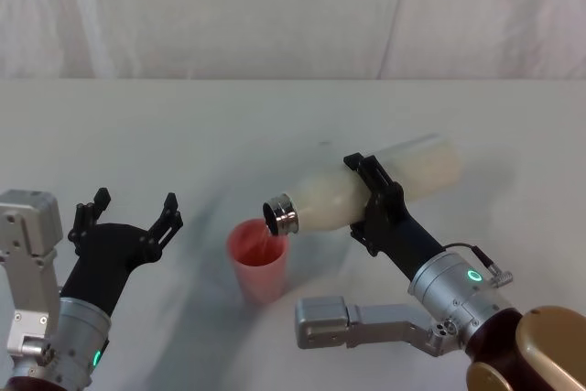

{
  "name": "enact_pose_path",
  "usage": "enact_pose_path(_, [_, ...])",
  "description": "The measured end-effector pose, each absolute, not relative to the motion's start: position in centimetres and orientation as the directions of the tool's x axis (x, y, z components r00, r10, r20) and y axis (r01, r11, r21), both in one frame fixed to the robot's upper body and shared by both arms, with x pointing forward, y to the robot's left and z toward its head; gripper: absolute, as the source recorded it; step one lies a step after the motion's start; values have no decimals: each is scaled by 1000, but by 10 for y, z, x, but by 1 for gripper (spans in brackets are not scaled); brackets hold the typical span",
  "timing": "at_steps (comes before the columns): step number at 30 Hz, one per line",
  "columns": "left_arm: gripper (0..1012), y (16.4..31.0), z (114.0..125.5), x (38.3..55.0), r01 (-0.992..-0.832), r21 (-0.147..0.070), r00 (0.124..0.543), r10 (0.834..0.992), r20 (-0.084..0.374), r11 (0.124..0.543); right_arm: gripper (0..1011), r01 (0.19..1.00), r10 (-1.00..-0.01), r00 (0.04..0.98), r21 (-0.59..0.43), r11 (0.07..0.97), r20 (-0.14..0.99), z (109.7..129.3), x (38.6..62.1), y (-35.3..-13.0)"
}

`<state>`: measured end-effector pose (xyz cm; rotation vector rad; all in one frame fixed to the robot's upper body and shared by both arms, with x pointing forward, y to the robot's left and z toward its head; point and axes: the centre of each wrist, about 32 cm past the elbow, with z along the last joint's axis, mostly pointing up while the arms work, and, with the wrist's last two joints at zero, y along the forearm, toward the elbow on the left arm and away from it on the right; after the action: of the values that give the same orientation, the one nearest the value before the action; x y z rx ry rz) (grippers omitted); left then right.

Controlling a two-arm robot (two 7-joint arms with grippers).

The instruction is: Grasp the thermos with one hand and pour water into the cup lid.

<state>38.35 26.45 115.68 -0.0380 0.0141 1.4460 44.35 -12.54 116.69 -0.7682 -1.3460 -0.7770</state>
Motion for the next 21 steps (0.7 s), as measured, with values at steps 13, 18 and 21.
enact_pose_path(13, [1001,265,1157,384,-992,-18,125,992,-33,124,949,842,-28,69,-44,537,997,1167,444,-125])
enact_pose_path(18, [1001,265,1157,384,-992,-18,125,992,-33,124,949,841,-23,70,-47,539,997,1169,444,-125])
enact_pose_path(21, [1001,265,1157,384,-992,-18,125,992,-33,124,949,840,-21,72,-49,540,997,1169,445,-125])
